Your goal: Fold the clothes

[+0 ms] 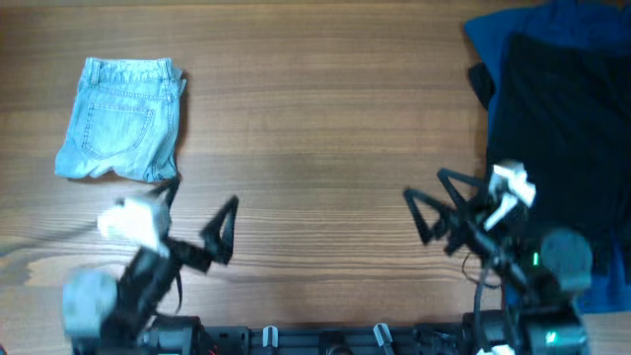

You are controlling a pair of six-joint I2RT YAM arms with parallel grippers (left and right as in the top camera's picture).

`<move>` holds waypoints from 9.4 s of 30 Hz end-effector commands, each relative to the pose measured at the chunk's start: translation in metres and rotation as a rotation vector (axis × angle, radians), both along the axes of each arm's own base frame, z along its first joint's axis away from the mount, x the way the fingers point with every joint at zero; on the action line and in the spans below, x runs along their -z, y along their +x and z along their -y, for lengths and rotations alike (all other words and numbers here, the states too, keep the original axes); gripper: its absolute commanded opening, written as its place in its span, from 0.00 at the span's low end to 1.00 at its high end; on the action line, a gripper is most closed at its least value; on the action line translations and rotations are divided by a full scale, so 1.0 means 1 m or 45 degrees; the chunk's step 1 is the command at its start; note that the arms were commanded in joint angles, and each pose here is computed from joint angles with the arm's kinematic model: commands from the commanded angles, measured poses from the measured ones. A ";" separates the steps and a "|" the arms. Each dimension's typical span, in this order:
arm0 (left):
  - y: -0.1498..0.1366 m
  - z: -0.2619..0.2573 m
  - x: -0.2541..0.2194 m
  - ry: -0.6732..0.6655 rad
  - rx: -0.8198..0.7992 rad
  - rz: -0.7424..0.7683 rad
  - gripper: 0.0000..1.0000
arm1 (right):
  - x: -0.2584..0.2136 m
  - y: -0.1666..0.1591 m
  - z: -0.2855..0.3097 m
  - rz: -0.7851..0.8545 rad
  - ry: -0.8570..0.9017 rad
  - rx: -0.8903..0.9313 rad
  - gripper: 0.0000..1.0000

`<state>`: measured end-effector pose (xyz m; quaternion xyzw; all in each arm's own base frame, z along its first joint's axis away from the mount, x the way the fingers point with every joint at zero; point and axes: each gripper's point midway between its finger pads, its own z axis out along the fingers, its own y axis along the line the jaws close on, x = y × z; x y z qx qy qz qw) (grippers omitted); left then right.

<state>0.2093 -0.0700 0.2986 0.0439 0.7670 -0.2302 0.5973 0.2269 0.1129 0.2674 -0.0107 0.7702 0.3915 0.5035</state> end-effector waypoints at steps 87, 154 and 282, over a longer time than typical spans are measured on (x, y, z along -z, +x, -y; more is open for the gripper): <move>0.087 0.002 0.075 0.052 0.035 -0.836 1.00 | 0.233 0.288 0.250 -0.903 -0.628 0.891 0.34; 0.089 0.002 0.073 0.052 0.035 -0.821 1.00 | 0.222 0.272 0.272 -0.930 -0.412 0.801 0.08; 0.083 0.012 0.072 -0.020 0.094 -0.858 1.00 | 0.197 0.224 0.229 -1.084 -0.351 0.558 0.53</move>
